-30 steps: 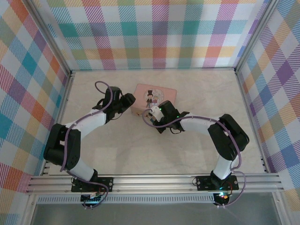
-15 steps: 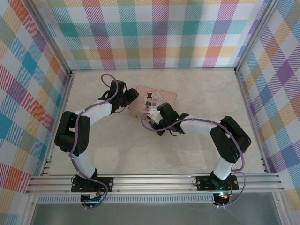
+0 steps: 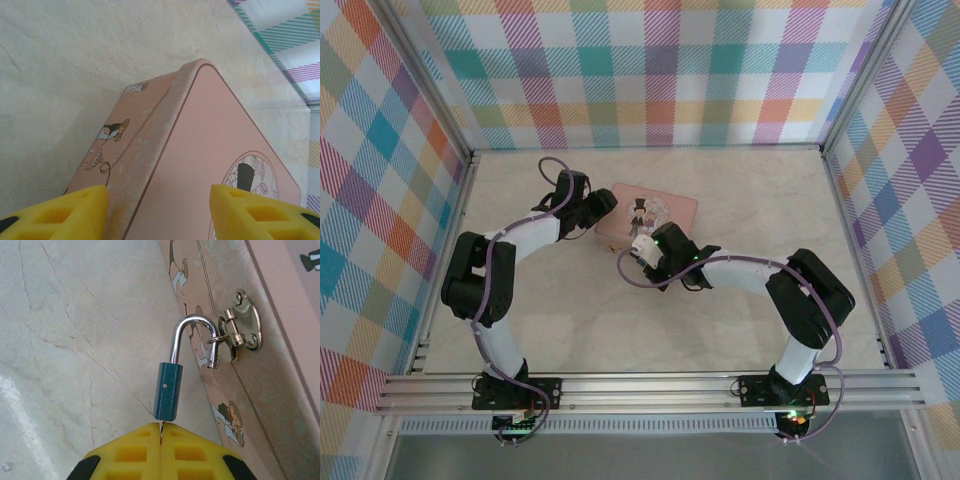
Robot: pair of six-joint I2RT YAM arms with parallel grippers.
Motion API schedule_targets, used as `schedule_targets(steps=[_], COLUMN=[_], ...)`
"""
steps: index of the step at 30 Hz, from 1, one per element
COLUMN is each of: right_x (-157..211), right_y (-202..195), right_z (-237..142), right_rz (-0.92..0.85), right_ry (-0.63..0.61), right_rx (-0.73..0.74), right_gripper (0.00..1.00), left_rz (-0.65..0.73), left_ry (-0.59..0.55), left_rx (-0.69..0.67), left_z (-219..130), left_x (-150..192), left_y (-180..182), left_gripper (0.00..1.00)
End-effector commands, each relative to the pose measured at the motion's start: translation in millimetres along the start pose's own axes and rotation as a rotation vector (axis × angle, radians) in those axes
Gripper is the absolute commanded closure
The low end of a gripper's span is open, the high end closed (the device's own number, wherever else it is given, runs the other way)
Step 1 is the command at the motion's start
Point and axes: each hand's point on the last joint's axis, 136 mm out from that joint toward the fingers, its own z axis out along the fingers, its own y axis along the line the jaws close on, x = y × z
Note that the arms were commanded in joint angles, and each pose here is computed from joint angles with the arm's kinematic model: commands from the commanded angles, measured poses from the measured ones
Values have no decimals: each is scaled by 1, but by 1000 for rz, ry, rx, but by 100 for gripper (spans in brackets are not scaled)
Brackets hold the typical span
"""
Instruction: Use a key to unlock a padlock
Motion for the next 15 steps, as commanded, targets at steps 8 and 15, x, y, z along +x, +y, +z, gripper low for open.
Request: schedule_targets(steps=[8,15], right_x=[-18,-13], right_y=[-6,-7], right_z=[3,1], right_rz=[-107,-104], right_ry=[-62,-54], right_rx=[44,57], right_gripper=[100,100], left_rz=[3,5], left_ry=[34,33], left_rx=[32,29], left_z=[4,3], left_x=[2,2], left_y=[-5,-5], left_gripper=[44,44])
